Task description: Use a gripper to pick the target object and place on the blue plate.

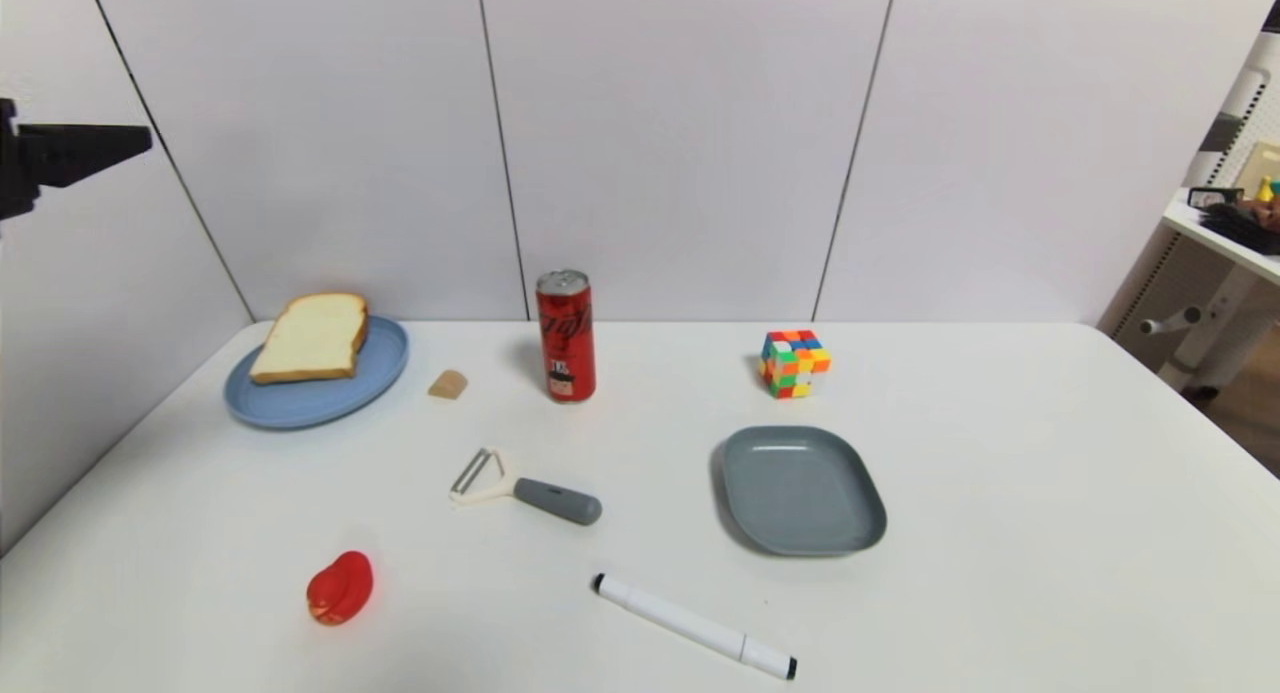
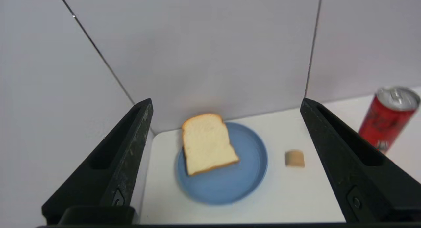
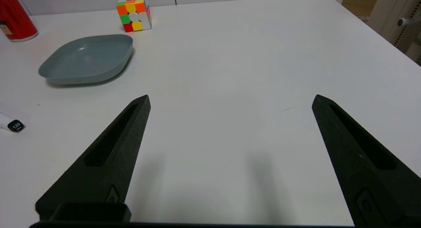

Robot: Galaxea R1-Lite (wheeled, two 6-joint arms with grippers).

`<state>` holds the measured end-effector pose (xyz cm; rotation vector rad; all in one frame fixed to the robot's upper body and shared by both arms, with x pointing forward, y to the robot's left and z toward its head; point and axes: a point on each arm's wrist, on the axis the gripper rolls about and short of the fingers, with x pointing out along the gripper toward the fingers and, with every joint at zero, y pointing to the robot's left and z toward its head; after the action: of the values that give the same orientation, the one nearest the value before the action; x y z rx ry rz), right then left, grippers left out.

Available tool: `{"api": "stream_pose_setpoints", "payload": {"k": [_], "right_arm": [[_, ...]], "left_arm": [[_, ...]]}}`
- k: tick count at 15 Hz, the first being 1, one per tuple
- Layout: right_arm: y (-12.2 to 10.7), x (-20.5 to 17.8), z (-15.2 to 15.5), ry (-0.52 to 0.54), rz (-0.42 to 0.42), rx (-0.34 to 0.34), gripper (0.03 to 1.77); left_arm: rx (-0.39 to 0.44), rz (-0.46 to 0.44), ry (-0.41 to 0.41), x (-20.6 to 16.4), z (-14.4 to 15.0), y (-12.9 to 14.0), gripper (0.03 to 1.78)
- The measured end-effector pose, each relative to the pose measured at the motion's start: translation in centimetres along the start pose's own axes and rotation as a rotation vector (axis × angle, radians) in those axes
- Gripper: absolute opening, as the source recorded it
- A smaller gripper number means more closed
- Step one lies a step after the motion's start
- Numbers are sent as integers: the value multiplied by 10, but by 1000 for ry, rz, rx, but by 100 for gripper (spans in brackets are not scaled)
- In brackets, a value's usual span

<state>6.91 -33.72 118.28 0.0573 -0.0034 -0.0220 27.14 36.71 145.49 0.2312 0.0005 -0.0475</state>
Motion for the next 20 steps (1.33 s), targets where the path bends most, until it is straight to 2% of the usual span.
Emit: {"api": "stream_pose_setpoints", "payload": {"k": [2,4,7,9,12,15,18,20], "right_arm": [[0,0,0,0,0,0,170],[0,0,0,0,0,0,170],[0,0,0,0,0,0,170],[0,0,0,0,0,1,170],[0,0,0,0,0,1,170],[0,0,0,0,0,1,170],[0,0,0,0,-1,0,170],[0,0,0,0,-1,0,170]], "left_arm": [[70,-10,43,-45,-2,-13,164],[84,-35,105,-86,-23,-30,165],[59,-79,200,-129,-84,-57,167],[30,-88,214,-147,-126,-72,167],[12,-110,202,-162,-173,-86,168],[-3,-72,184,-176,-213,-96,169],[-29,-40,139,-186,-242,-102,169],[-55,-21,82,-192,-251,-104,169]]}}
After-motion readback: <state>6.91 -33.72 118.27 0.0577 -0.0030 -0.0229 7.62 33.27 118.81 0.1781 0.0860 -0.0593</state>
